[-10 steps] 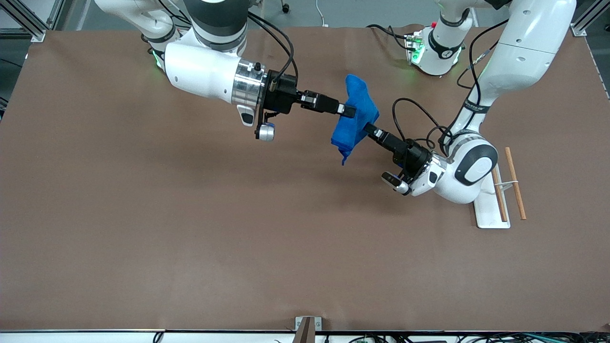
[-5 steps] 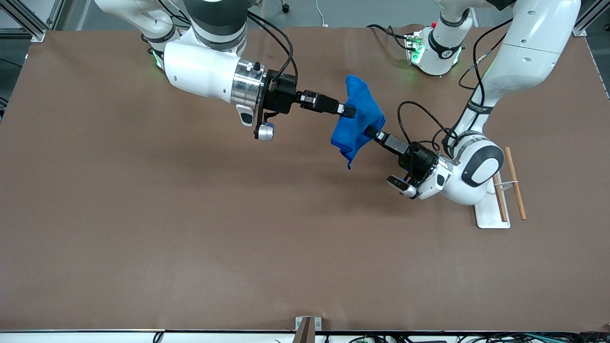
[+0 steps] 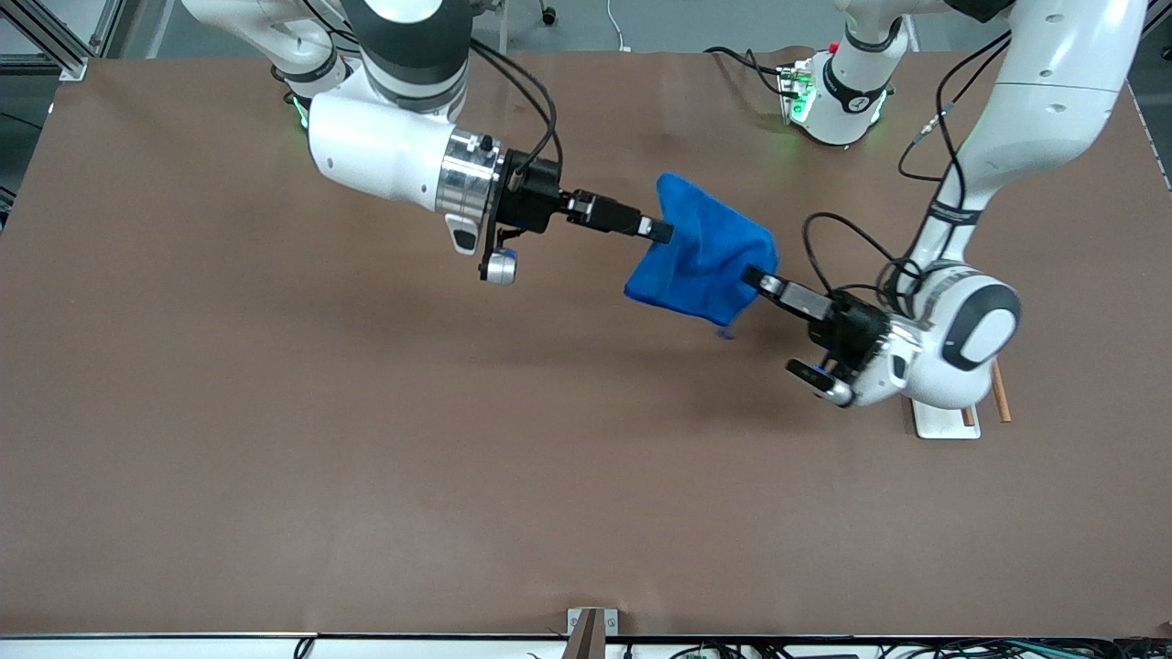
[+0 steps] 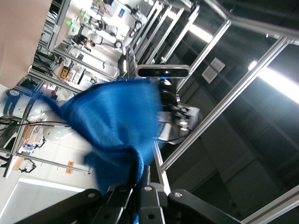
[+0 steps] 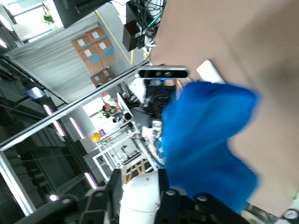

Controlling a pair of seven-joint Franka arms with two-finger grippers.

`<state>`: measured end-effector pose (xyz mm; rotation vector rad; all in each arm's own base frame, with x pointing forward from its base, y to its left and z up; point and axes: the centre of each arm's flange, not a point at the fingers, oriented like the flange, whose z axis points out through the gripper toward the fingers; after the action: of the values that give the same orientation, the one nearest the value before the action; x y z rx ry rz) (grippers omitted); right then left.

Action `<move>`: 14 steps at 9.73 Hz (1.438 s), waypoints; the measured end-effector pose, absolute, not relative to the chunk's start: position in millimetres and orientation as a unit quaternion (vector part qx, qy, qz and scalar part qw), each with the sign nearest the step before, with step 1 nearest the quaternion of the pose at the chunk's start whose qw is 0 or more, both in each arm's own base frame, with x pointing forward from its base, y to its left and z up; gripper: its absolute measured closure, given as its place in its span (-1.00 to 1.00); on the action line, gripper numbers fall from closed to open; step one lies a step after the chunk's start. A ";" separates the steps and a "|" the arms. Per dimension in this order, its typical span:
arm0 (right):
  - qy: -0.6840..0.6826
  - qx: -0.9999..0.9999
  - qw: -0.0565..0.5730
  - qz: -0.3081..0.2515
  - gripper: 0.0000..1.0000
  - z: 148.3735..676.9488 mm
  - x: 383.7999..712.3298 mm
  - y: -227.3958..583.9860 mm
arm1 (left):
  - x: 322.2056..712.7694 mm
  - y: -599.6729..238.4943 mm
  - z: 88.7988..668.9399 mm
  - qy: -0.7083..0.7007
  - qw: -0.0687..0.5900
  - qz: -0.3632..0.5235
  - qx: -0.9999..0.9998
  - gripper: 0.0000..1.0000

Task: Right arm passes towel to left arm to hang
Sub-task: 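Open the right gripper and carry the towel toward the dowel rack, then drape the towel over the wooden dowels with the left gripper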

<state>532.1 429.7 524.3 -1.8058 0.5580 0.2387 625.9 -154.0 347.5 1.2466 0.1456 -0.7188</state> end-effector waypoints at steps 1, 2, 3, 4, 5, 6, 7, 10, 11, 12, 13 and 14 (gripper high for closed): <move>0.199 -0.800 0.555 0.107 -0.23 523.2 548.8 403.0 | 636.9 -134.8 355.2 0.090 0.727 -0.332 0.594 0.96; 0.161 -0.833 0.516 0.115 -0.57 520.4 568.6 359.7 | 644.8 -117.1 362.0 0.107 0.696 -0.330 0.628 0.96; 0.134 -0.867 0.464 0.123 -0.85 514.8 584.5 308.1 | 650.7 -97.9 368.6 0.125 0.666 -0.325 0.660 0.96; 0.115 -0.904 0.392 0.128 -1.00 506.8 595.2 251.3 | 653.9 -72.1 374.5 0.144 0.627 -0.321 0.695 0.96; 0.109 -0.933 0.317 0.128 -1.00 500.7 599.7 203.0 | 654.4 -46.9 377.3 0.161 0.583 -0.318 0.730 0.96; 0.114 -0.953 0.257 0.116 -1.00 500.2 602.4 164.8 | 654.3 -24.8 379.1 0.176 0.538 -0.314 0.762 0.96; 0.126 -0.966 0.208 0.092 -1.00 505.6 605.4 129.9 | 653.9 -4.5 380.9 0.186 0.483 -0.302 0.801 0.96; 0.157 -0.986 0.053 0.013 -1.00 536.3 606.5 20.8 | 647.7 41.8 416.6 0.196 0.282 -0.219 0.913 0.96; 0.143 -0.989 0.024 -0.005 -1.00 552.0 602.2 0.9 | 643.7 53.5 430.2 0.196 0.234 -0.200 0.931 0.96; 0.122 -0.992 0.009 -0.003 -1.00 569.3 592.2 -18.1 | 640.0 66.3 435.3 0.199 0.197 -0.188 0.941 0.96; 0.111 -0.994 0.003 0.008 -1.00 590.0 579.8 -41.5 | 636.7 84.3 430.1 0.209 0.168 -0.177 0.947 0.96; 0.107 -0.994 0.002 0.009 -1.00 615.3 568.7 -67.5 | 632.3 104.2 416.6 0.211 0.153 -0.162 0.952 0.96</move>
<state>568.7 -67.5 615.3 -3.1204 0.3344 0.0273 632.3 104.2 416.6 2.7287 0.6057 -0.4658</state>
